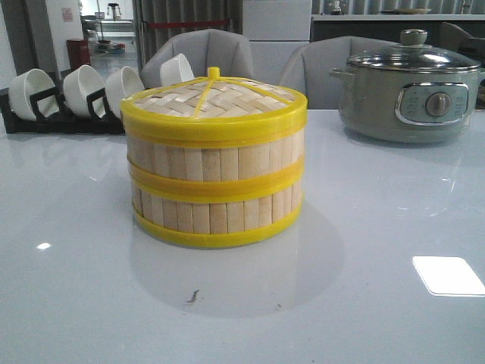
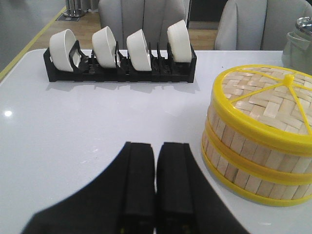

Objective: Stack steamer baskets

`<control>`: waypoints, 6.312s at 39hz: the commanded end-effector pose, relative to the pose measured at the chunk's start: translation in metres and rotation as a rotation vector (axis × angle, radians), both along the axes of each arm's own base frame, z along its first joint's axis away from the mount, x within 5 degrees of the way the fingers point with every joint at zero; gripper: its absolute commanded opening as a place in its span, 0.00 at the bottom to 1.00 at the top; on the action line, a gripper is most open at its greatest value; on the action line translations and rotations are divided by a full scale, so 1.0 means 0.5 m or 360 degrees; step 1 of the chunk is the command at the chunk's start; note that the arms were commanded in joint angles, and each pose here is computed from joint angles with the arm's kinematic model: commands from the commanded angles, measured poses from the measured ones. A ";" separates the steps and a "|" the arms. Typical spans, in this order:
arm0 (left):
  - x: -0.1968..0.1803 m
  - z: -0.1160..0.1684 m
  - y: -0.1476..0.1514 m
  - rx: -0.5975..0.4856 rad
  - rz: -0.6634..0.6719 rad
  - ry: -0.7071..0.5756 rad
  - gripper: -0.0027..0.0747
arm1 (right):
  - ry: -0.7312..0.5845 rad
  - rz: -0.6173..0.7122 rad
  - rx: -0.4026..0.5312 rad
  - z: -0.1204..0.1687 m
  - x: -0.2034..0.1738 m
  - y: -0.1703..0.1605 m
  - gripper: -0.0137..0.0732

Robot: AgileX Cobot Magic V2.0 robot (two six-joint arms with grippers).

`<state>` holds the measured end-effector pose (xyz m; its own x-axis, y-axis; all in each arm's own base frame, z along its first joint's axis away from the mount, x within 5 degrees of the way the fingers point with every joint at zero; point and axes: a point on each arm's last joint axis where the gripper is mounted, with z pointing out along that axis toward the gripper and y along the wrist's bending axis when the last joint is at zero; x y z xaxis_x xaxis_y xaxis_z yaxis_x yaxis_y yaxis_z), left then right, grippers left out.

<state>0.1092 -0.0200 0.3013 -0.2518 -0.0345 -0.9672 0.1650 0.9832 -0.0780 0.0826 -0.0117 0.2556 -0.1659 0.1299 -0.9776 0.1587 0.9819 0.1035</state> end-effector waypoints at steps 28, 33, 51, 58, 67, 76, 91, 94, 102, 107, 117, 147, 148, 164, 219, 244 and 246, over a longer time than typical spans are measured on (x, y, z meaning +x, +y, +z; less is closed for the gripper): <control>0.003 0.036 0.001 -0.0044 0.0018 -0.0177 0.15 | -0.0158 -0.0010 -0.0047 0.033 0.003 -0.002 0.22; 0.003 0.033 0.001 -0.0043 0.0016 -0.0154 0.15 | -0.0158 -0.0010 -0.0047 0.033 0.003 -0.002 0.22; -0.073 -0.010 0.019 -0.0137 0.0065 -0.0755 0.15 | -0.0157 -0.0010 -0.0047 0.033 0.003 -0.002 0.22; -0.093 -0.098 0.026 -0.0083 0.0113 -0.0766 0.15 | -0.0157 -0.0010 -0.0047 0.033 0.003 -0.002 0.22; -0.105 -0.150 0.036 -0.0058 0.0225 -0.0767 0.15 | -0.0157 -0.0010 -0.0047 0.033 0.003 -0.002 0.22; -0.111 -0.166 0.039 -0.0022 0.0265 -0.0661 0.15 | -0.0157 -0.0010 -0.0046 0.033 0.003 -0.002 0.22; -0.109 -0.171 0.039 0.0004 0.0278 -0.0620 0.15 | -0.0156 -0.0010 -0.0046 0.033 0.004 -0.002 0.22; -0.109 -0.171 0.039 0.0004 0.0278 -0.0620 0.15 | -0.0156 -0.0010 -0.0046 0.033 0.004 -0.002 0.22; -0.109 -0.171 0.039 0.0004 0.0278 -0.0620 0.15 | -0.0156 -0.0010 -0.0046 0.033 0.004 -0.002 0.22; -0.109 -0.171 0.039 0.0056 0.0273 -0.0625 0.15 | -0.0156 -0.0010 -0.0046 0.033 0.004 -0.002 0.22; -0.109 -0.174 0.039 0.0082 0.0270 -0.0600 0.15 | -0.0156 -0.0010 -0.0046 0.033 0.004 -0.002 0.22; -0.109 -0.174 0.039 0.0082 0.0270 -0.0600 0.15 | -0.0156 -0.0010 -0.0046 0.033 0.004 -0.002 0.22; -0.109 -0.174 0.039 0.0082 0.0270 -0.0600 0.15 | -0.0156 -0.0010 -0.0046 0.033 0.004 -0.002 0.22; -0.109 -0.174 0.039 0.0082 0.0270 -0.0600 0.15 | -0.0175 -0.0009 -0.0087 0.011 0.006 -0.003 0.22; -0.109 -0.174 0.039 0.0082 0.0270 -0.0600 0.15 | -0.0394 0.0101 -0.0105 -0.098 -0.057 0.015 0.22; -0.109 -0.174 0.039 0.0082 0.0270 -0.0600 0.15 | -0.0392 0.0102 -0.0162 -0.098 -0.057 0.015 0.22; -0.109 -0.174 0.039 0.0082 0.0270 -0.0600 0.15 | -0.0389 0.0103 -0.0192 -0.098 -0.057 0.014 0.22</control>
